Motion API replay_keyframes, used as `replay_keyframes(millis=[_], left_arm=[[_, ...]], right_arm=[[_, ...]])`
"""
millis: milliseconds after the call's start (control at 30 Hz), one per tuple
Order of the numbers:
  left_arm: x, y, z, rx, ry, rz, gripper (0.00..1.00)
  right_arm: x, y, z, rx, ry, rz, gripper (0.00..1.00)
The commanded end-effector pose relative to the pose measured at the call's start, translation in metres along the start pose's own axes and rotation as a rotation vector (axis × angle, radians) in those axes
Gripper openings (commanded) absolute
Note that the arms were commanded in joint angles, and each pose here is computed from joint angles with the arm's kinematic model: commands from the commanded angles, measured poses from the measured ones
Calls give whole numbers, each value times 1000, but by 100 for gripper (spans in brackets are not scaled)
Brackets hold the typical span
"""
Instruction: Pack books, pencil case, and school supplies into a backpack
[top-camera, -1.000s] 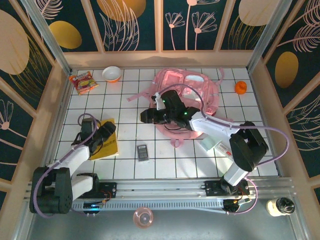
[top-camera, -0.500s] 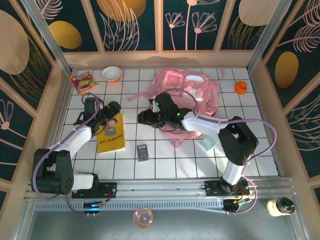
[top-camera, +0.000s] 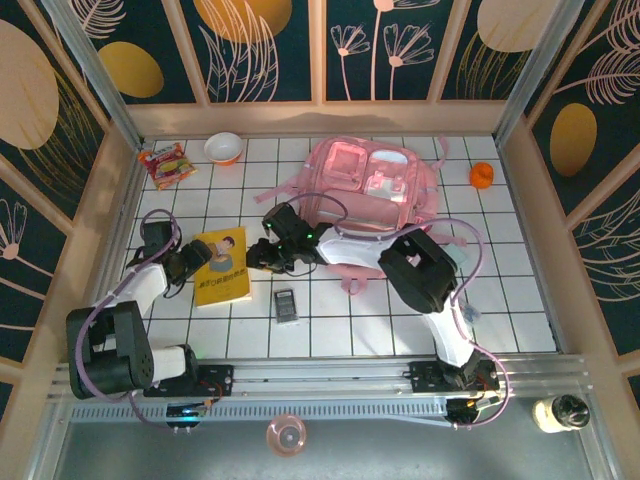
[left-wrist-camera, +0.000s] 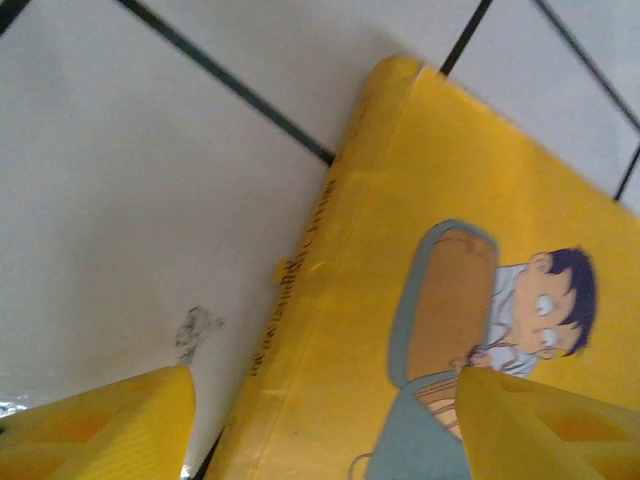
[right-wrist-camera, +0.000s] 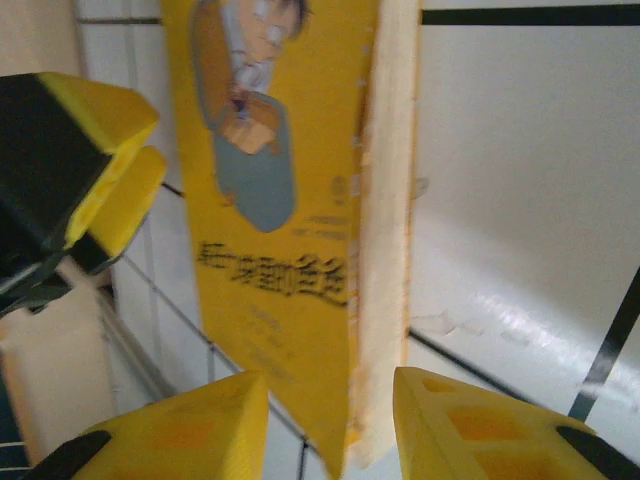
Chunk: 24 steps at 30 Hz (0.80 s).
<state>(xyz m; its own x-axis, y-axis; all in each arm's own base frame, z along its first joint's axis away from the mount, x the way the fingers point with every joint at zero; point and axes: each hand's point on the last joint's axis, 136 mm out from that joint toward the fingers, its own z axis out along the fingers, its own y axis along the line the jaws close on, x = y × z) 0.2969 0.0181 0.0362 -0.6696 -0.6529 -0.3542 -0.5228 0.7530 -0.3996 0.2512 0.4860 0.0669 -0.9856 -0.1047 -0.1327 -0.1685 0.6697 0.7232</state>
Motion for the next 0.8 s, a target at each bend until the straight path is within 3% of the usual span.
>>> replay_keyframes(millis=[0,133,333,533,767], left_arm=[[7,4,6,-1,26,-9,67],[23,-12,11,117,97,-53,56],[50,-30,-4,258,190,-99,53],[25,-15,-27,153,17,-128,58],[39,-4,-11,105,98,-94,53]], right_arm=[[0,-1,7,45,35,-28,38],[-9,-5,9,83,28,-41,39],[-26,-21,-7,166,6,-40,40],[-27,-26,-25,217,-5,-42,42],[-8,-25,4,188,92,-50,41]])
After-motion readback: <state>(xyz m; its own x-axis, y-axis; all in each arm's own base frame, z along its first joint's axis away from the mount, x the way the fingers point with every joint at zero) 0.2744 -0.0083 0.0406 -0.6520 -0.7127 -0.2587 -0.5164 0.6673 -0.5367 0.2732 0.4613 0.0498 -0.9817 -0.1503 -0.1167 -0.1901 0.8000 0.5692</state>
